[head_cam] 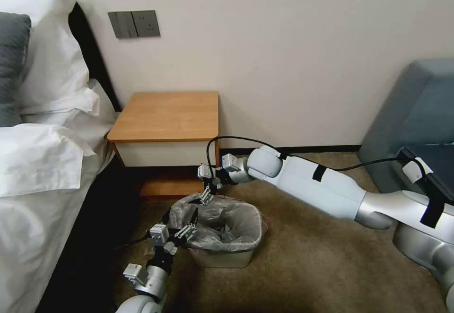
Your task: Pick up the garbage bag from the table and place it over the trash can.
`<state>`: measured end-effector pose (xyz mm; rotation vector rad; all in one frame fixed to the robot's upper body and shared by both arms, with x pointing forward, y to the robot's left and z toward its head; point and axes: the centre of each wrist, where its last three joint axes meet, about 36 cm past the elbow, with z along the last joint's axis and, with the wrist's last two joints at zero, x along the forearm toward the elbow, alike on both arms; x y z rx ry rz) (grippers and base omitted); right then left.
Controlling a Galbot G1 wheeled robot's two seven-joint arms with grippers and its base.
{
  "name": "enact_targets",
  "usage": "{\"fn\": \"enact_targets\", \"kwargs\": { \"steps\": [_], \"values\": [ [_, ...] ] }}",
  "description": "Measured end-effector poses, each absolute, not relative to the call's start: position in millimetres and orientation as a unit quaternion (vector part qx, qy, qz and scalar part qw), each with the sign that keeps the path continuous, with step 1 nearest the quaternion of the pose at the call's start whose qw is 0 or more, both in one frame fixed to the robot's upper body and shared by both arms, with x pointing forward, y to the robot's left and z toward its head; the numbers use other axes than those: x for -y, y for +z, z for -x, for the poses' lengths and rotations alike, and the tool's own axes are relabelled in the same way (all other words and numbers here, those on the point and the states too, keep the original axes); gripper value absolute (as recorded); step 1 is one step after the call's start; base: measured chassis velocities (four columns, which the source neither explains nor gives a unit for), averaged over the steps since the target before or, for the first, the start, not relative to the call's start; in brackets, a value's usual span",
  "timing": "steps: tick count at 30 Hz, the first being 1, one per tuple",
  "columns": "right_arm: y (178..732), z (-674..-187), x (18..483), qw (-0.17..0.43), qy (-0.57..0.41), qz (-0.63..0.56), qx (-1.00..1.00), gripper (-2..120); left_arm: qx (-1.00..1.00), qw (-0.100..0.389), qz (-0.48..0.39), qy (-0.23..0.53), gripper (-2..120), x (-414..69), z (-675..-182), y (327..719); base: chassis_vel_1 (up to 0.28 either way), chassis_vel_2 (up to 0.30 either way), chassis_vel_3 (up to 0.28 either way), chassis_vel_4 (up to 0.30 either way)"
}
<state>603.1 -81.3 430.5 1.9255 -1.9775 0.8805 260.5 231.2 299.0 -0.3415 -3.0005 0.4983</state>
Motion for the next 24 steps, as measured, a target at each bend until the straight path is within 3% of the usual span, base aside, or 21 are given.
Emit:
{"fn": "enact_targets", "kwargs": {
  "steps": [24],
  "values": [
    [403, -606, 105, 0.139, 0.291, -0.634, 0.703, 100, 0.983, 0.027, 0.089, 0.156, 95, -235, -256, 297, 0.000, 0.000, 0.000, 0.000]
  ]
}}
